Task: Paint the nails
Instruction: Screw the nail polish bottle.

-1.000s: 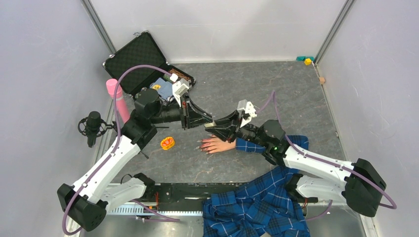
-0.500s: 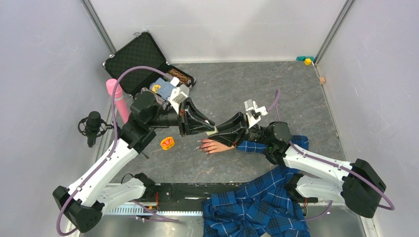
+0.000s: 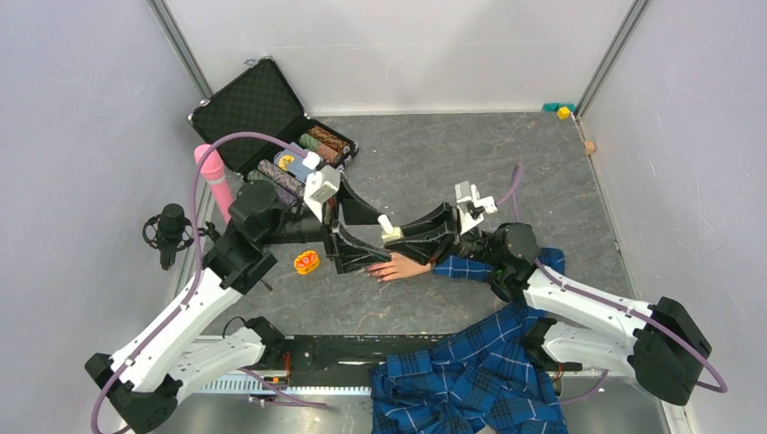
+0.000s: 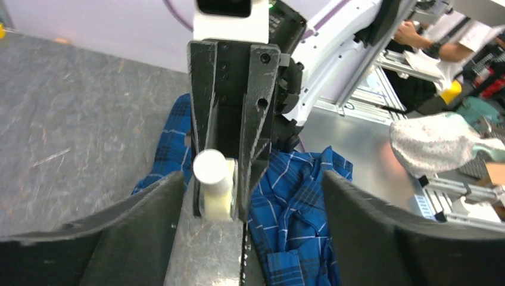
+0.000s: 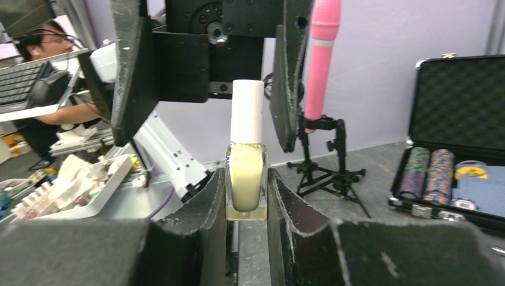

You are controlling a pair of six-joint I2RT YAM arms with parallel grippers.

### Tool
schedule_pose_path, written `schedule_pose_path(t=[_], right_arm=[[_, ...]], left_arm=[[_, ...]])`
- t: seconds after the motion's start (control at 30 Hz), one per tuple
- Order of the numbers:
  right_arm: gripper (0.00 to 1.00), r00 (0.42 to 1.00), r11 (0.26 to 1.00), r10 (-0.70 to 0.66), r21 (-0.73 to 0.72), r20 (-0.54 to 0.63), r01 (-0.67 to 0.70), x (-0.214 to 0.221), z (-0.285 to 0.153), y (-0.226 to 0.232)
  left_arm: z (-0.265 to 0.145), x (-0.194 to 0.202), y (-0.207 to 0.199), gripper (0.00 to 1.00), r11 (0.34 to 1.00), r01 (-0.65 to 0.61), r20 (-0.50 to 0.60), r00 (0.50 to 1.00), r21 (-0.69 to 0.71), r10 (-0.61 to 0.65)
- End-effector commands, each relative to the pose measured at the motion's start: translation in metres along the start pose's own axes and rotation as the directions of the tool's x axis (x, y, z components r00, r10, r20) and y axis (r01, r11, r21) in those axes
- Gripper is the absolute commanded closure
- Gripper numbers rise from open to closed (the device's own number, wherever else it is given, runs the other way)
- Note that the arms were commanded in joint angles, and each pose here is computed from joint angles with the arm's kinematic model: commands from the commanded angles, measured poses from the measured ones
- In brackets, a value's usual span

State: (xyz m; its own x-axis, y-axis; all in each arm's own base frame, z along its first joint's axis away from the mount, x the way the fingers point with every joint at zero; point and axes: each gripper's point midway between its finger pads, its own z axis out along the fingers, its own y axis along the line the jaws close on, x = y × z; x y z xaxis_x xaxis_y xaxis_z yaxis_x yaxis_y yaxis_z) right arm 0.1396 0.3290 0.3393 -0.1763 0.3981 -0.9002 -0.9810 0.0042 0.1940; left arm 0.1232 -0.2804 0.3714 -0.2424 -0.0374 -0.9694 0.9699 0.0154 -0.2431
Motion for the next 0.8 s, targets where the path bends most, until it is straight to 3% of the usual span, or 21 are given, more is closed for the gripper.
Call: schedule_pose_path(t=[0.0,0.27,0.77], right_arm=[[1.0,0.988,0.987,-0.141,0.086,0.055,0.136,-0.032,0.001,-0.011],[1.0,0.98,0.965,-0.197,0.175,-0.01,0.196,-0.021,-0.004,-0.032],[1.0,0.956,0.861,-0.242,0.418,-0.163,0.289,0.008,-0.006,-0.082]], left_arm=[[-0.017,-0.02,0.015,0.01,0.977,-0.078,0.064,0.994,-0.198,0.092],[-0.035,-0.033,0.044,0.0,0.912,-0.035,0.127,0.987,-0.408,0.095],[-0.021,-0.002,0.086,0.0,0.866,0.156,0.136,0.985,-0.475,-0.103]])
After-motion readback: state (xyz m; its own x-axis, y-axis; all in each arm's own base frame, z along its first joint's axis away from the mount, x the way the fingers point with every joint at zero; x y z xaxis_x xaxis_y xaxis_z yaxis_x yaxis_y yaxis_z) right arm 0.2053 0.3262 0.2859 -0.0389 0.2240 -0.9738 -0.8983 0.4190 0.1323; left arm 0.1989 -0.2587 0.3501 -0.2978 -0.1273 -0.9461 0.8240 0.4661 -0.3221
